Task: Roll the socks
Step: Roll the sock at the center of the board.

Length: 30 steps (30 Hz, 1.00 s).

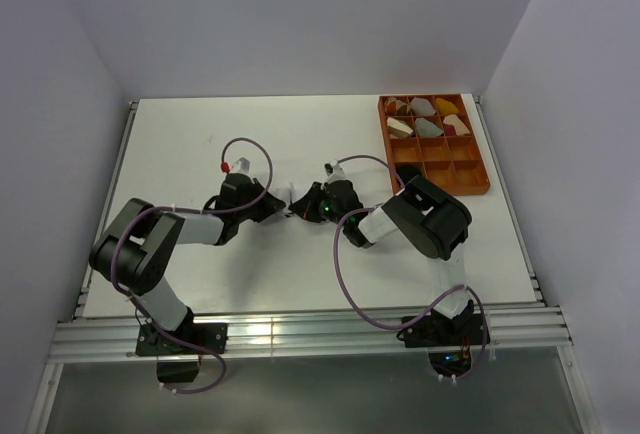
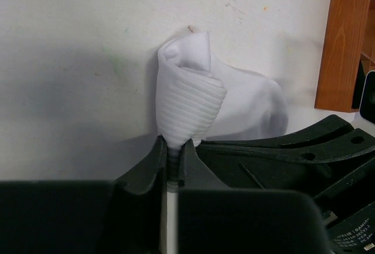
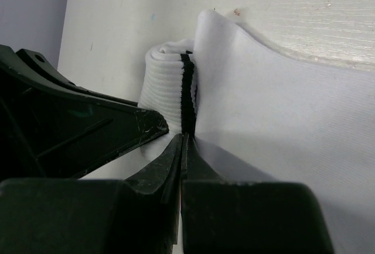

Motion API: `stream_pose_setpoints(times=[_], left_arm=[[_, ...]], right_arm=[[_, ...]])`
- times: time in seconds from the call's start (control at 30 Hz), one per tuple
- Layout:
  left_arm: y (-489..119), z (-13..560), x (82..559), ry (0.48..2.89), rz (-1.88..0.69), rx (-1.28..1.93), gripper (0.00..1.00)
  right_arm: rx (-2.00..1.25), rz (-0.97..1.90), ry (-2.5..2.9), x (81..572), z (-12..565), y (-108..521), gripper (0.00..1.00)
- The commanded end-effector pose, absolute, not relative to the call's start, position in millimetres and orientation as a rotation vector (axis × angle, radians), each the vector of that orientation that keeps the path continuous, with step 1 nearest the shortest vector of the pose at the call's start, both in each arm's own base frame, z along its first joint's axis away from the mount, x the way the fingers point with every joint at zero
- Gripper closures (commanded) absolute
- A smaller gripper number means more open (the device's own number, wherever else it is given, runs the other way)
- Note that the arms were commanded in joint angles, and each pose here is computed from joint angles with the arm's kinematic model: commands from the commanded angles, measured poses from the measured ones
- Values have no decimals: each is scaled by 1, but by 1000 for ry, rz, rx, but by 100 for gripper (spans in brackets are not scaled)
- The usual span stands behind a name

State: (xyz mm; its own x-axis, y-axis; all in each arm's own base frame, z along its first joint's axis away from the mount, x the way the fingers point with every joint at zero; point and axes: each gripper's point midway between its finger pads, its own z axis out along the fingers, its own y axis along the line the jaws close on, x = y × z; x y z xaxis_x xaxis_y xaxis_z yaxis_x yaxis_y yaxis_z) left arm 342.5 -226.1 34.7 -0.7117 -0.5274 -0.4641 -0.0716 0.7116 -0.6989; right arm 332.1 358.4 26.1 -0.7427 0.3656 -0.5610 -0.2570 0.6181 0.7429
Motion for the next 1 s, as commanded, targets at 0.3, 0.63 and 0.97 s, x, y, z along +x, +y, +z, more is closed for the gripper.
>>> stream_pose_setpoints(times=[0.3, 0.63, 0.97], left_arm=[[-189, 26, 344, 2377, -501, -449, 100], [-179, 23, 338, 2501, -108, -351, 100], [-203, 23, 330, 2557, 10, -283, 100]], right_arm=[[39, 961, 2093, 324, 65, 315, 70], [33, 951, 2095, 337, 67, 313, 70], [81, 1076, 2050, 344, 76, 348, 65]])
